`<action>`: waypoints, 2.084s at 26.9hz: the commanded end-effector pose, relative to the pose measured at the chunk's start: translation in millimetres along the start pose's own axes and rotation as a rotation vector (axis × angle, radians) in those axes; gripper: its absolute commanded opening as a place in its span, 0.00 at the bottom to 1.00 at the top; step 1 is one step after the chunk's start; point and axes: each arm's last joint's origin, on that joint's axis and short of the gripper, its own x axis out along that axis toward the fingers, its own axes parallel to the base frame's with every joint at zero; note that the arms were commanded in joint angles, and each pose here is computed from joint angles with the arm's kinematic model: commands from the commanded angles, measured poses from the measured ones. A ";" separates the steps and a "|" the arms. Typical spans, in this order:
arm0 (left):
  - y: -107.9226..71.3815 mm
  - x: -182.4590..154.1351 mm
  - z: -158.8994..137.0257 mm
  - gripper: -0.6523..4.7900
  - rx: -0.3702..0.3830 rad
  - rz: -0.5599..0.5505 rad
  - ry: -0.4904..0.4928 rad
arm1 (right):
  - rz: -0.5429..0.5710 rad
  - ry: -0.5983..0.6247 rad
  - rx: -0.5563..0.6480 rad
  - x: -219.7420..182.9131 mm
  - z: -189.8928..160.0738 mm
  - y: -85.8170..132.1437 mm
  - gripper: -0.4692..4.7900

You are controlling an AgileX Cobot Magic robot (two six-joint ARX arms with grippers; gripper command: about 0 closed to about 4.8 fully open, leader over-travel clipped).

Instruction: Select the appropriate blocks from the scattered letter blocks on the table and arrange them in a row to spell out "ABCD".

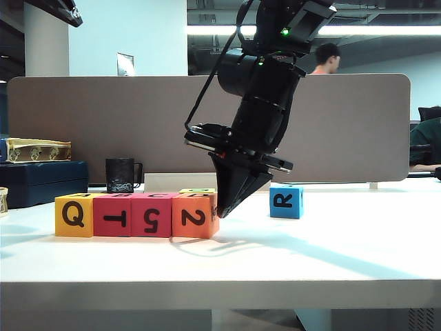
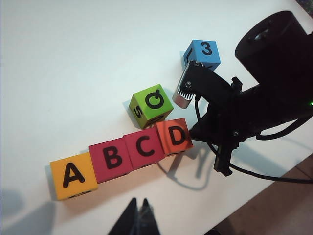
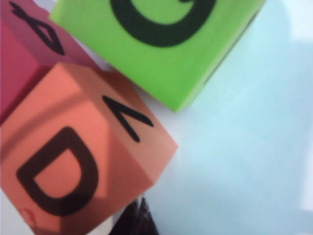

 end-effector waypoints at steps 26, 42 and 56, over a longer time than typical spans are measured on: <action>2.8 -3.3 2.3 0.11 0.044 0.139 -0.021 | -0.073 -0.183 -0.058 -58.6 9.5 11.8 0.09; -2.6 -19.9 0.5 0.11 0.105 0.216 -0.138 | -0.047 -0.451 -0.162 -183.4 -15.8 54.5 0.09; -5.9 -19.6 -69.4 0.11 0.103 0.217 -0.156 | -0.088 -0.388 -0.170 -229.9 -59.4 70.3 0.09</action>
